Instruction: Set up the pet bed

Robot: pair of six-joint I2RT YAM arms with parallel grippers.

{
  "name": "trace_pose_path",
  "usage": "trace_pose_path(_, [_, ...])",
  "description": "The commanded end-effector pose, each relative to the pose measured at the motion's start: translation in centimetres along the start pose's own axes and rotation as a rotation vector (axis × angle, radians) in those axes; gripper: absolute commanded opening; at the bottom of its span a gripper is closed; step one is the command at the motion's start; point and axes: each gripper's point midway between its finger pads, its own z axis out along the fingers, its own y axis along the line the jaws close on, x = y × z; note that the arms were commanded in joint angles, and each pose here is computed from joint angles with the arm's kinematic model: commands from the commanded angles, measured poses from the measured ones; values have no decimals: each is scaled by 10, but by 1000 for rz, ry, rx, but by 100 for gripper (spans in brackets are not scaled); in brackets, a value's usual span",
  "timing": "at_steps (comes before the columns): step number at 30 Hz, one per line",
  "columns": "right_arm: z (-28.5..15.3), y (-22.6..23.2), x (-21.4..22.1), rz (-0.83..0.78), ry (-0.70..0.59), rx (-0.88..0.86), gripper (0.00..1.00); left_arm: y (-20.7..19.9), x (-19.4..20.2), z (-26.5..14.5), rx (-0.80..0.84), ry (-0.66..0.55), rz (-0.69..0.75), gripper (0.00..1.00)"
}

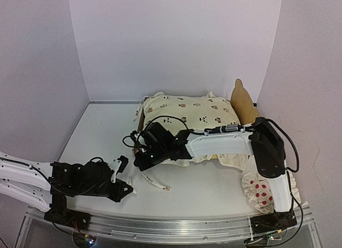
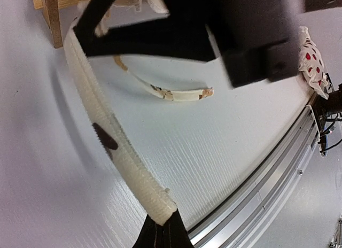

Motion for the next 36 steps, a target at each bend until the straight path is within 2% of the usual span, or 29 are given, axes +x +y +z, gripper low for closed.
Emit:
trace_pose_path(1, [-91,36,-83,25,-277,-39,0,-12,-13,-7,28,-35,10,0])
trace_pose_path(2, [-106,37,-89,26,-319,-34,0,-13,-15,-8,29,-38,11,0])
trace_pose_path(7, [-123,0,-67,56,-372,91,0,-14,-17,-8,29,-42,11,0])
trace_pose_path(15, [-88,-48,-3,154,-265,168,0,-15,-17,-6,26,-33,18,0])
trace_pose_path(24, [-85,-68,27,183,-238,223,0,-19,-16,-3,33,-19,26,0])
trace_pose_path(36, [-73,-92,73,297,-217,235,0,-26,-13,9,47,11,56,0])
